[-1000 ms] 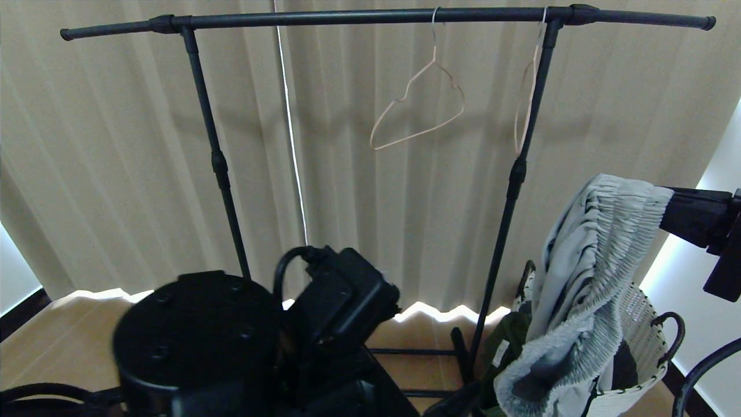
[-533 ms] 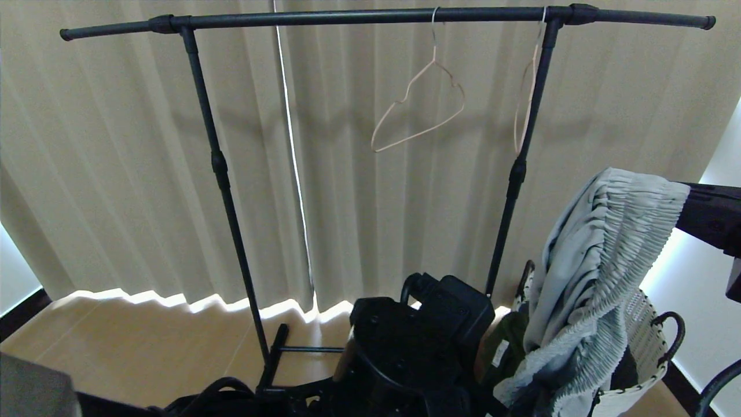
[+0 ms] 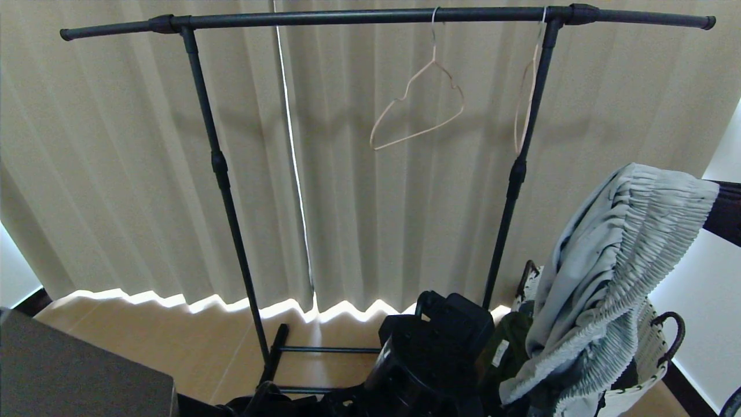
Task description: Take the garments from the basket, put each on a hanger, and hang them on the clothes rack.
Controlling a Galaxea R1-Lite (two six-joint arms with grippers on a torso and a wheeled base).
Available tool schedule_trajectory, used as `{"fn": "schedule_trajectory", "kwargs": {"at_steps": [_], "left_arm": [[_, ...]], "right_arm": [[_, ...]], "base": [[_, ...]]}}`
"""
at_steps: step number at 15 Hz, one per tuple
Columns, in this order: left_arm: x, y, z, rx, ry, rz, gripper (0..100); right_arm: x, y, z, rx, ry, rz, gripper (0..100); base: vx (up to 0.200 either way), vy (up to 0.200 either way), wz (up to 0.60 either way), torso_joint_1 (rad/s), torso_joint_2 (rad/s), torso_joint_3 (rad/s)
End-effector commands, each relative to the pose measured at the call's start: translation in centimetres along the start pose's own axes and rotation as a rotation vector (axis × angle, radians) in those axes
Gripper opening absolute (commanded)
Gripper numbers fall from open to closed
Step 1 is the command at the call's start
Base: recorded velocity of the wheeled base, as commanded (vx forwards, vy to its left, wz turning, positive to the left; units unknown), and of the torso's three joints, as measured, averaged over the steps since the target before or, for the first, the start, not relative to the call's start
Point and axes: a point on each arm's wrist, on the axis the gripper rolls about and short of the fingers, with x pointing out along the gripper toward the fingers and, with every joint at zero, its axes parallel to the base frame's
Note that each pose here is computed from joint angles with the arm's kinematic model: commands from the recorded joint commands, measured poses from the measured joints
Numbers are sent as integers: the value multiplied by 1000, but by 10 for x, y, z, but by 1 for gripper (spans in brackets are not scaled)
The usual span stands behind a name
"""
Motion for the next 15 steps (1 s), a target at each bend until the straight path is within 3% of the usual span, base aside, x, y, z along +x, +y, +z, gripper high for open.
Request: {"fn": "schedule_trajectory", "kwargs": {"at_steps": [1,2,4,5,6,11,15], "left_arm": [[-2,0,1,0,-5,9,100],[-2,0,1,0,-5,9,100],[-12,4,-2,9,-57,142,100],[-16,5,-2,10,-65,155,100],[-25,8,-7,14,-62,157,100],[-15,4,-2,18,-83,151,100],[-7,4,3,71,-92,137,100]], "right_arm": [[-2,0,1,-1,-5,-2,0],[-2,0,1,-1,-5,-2,0],[0,-1,-1,0,5,-11,0],[0,-1,-1,0,6,-12,0],[1,-1,-2,0,12,-14,0],[4,-1,-2,0,15,-12,0],[2,-1,-2,0,11,-11,0]], "base": [[0,0,0,0,0,0],[0,0,0,0,0,0],[0,0,0,0,0,0],[0,0,0,0,0,0],[0,0,0,0,0,0],[0,0,0,0,0,0],[0,0,0,0,0,0]]}}
